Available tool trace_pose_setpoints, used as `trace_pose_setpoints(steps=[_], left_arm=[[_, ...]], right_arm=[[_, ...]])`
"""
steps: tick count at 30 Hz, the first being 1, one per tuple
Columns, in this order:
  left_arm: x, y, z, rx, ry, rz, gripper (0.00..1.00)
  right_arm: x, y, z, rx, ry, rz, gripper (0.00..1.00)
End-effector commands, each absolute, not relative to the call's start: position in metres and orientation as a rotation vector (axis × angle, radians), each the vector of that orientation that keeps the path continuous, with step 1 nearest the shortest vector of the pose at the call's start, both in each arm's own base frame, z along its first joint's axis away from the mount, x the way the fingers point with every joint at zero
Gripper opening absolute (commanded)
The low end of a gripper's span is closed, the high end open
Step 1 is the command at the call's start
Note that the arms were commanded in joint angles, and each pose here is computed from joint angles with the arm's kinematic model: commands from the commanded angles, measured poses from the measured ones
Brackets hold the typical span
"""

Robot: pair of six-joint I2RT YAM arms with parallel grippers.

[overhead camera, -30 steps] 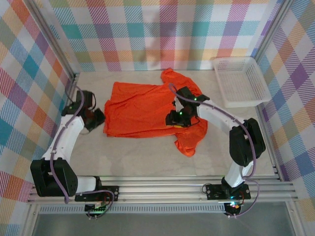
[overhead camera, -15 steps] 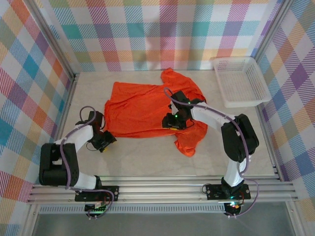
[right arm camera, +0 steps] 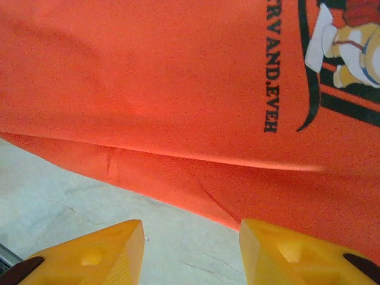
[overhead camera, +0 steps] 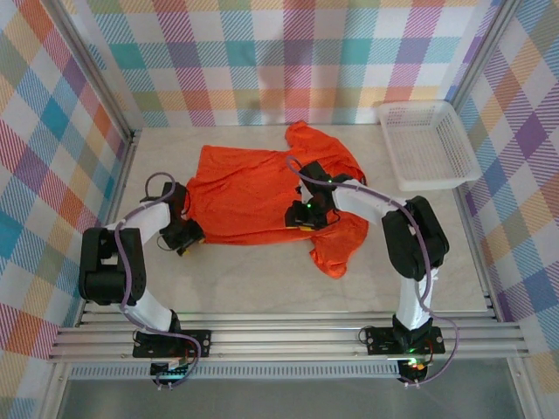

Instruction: Fold the inside-out t-shirt

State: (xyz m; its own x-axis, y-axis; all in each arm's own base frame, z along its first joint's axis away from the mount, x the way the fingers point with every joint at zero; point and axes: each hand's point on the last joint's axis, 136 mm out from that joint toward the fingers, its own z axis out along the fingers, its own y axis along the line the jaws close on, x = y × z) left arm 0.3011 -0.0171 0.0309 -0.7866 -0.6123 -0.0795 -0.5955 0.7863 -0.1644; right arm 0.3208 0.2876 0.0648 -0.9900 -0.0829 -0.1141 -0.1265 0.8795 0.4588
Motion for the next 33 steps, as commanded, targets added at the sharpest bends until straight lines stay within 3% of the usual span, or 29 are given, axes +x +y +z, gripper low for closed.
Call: trace_pose_setpoints(steps=[1,14,18,25,27,29,33], left_arm=[[0.332,-0.010,0.046,-0.892,2.765,-0.173,0.43],[0.334,-0.005,0.027,-0.873,2.824,-0.109,0.39],[0.328,0.002,0.031,-0.890,2.827,-0.084,0.00],[0.308,0.013,0.105,-0.827,2.783,-0.005,0.00],[0.294,0.012,0.119,-0.819,2.787,-0.001,0.07],[0.280,0.009,0.122,-0.810,2.798,-0.007,0.15],[0.263,0.010,0.100,-0.829,2.818,0.014,0.18]], right_arm=[[0.328,0.293,0.068,-0.197,2.947,0.741,0.47],[0.332,0.295,0.066,-0.187,2.956,0.748,0.48],[0.340,0.289,0.052,-0.155,2.975,0.699,0.48],[0.362,0.241,-0.010,0.051,3.118,0.478,0.42],[0.359,0.235,-0.018,0.076,3.138,0.463,0.41],[0.355,0.234,-0.021,0.086,3.148,0.467,0.42],[0.346,0.236,-0.021,0.087,3.153,0.519,0.42]])
